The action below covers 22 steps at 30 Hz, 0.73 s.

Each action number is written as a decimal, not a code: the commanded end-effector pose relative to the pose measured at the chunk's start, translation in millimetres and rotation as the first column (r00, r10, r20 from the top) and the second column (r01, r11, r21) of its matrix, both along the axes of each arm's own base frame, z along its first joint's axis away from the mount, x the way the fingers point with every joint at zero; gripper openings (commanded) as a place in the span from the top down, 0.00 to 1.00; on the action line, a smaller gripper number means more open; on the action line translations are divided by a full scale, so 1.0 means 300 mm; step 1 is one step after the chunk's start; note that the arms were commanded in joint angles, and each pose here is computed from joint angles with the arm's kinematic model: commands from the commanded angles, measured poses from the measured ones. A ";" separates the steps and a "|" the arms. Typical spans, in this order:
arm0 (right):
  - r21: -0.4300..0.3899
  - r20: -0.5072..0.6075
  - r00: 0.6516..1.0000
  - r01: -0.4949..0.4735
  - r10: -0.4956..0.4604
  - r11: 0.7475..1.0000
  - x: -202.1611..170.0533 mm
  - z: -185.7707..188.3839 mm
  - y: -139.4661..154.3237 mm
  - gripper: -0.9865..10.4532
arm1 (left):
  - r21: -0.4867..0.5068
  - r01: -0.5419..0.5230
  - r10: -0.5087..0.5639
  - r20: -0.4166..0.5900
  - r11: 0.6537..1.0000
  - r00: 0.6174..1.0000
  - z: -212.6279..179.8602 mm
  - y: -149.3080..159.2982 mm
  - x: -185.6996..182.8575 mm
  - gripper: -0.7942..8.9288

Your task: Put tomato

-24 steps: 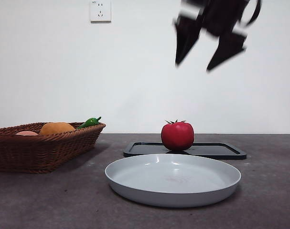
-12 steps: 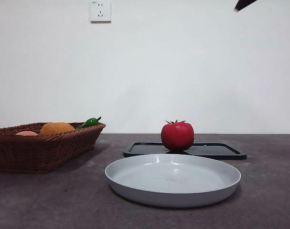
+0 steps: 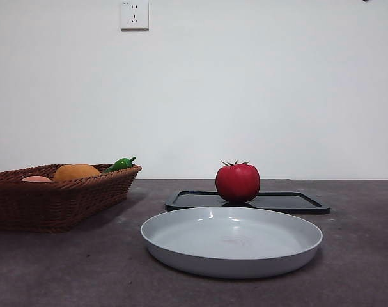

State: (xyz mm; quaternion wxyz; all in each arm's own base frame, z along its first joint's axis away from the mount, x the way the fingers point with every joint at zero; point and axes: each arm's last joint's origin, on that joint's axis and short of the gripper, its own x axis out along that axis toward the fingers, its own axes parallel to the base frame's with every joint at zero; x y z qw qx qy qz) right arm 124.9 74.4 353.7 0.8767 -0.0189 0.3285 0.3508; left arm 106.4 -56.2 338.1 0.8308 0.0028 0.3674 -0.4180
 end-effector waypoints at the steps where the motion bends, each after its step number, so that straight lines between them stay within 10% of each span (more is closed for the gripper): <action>1: 0.027 -0.025 1.000 -0.013 0.014 1.000 -0.039 -0.037 -0.003 0.49 | -0.005 0.013 -0.013 0.017 1.000 1.000 0.009 -0.004 0.003 0.34; 15: 0.032 -0.011 0.998 -0.058 0.058 0.998 -0.105 -0.101 -0.023 0.51 | -0.005 0.013 -0.013 0.017 1.000 1.000 0.009 -0.004 0.003 0.37; 22: 0.033 -0.007 0.998 -0.058 0.058 0.998 -0.104 -0.100 -0.022 0.87 | -0.005 0.013 -0.013 0.017 1.000 1.000 0.009 -0.004 0.003 0.72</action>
